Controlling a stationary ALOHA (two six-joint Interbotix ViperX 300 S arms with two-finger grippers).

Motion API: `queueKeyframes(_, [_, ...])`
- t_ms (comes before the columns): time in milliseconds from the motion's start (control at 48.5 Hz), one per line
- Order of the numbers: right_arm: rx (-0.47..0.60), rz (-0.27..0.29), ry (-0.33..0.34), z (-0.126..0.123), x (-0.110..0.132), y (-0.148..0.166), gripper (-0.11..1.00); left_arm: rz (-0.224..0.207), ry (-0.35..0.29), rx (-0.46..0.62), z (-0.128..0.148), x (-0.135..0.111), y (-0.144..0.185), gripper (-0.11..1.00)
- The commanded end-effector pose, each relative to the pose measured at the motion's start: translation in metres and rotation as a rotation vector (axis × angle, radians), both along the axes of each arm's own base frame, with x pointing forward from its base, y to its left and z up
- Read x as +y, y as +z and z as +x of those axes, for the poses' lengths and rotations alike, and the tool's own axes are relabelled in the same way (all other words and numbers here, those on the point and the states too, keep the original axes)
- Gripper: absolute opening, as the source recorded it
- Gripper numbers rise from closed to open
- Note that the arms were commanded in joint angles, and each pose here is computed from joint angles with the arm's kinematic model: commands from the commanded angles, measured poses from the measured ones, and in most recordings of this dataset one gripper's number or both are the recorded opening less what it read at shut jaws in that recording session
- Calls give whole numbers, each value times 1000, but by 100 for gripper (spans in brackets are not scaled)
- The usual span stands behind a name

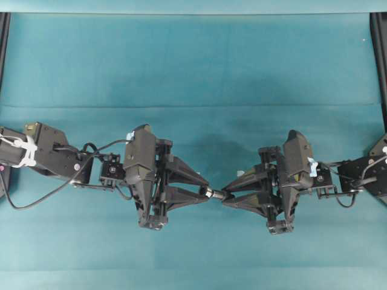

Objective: Insert the washer onto the shaft with both hands.
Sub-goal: 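Slide the washer with the left gripper onto the shaft's threaded end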

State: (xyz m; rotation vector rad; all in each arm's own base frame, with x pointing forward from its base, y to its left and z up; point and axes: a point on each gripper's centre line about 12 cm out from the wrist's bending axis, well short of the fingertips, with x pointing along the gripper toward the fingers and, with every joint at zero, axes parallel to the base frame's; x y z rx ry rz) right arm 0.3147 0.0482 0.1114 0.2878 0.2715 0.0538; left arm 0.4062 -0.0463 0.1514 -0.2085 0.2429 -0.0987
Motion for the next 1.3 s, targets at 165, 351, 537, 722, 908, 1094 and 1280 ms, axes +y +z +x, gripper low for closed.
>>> queueKeyframes(165, [-37, 16, -3, 7, 2, 7, 0, -6, -5, -22, 10, -4, 4, 35])
queueKeyframes(351, [-38, 16, -3, 9, 2, 7, 0, -7, -12, -16, 14, -8, -1, 35])
queueKeyframes(537, [-38, 16, -2, 9, 2, 8, 0, -8, -16, -16, 17, -9, -2, 35])
queueKeyframes(722, [-43, 17, -4, 10, 2, 8, 0, -8, -16, -13, 17, -9, -3, 35])
queueKeyframes(908, [-47, 18, -4, 11, 2, 9, 0, -8, -17, -14, 17, -10, -3, 35])
queueKeyframes(1094, [-50, 19, -4, 13, 3, 9, 0, -10, -16, -14, 20, -11, -2, 35])
queueKeyframes(1280, [-50, 17, -4, 13, 3, 10, 0, -4, -21, 1, 24, -13, -5, 35])
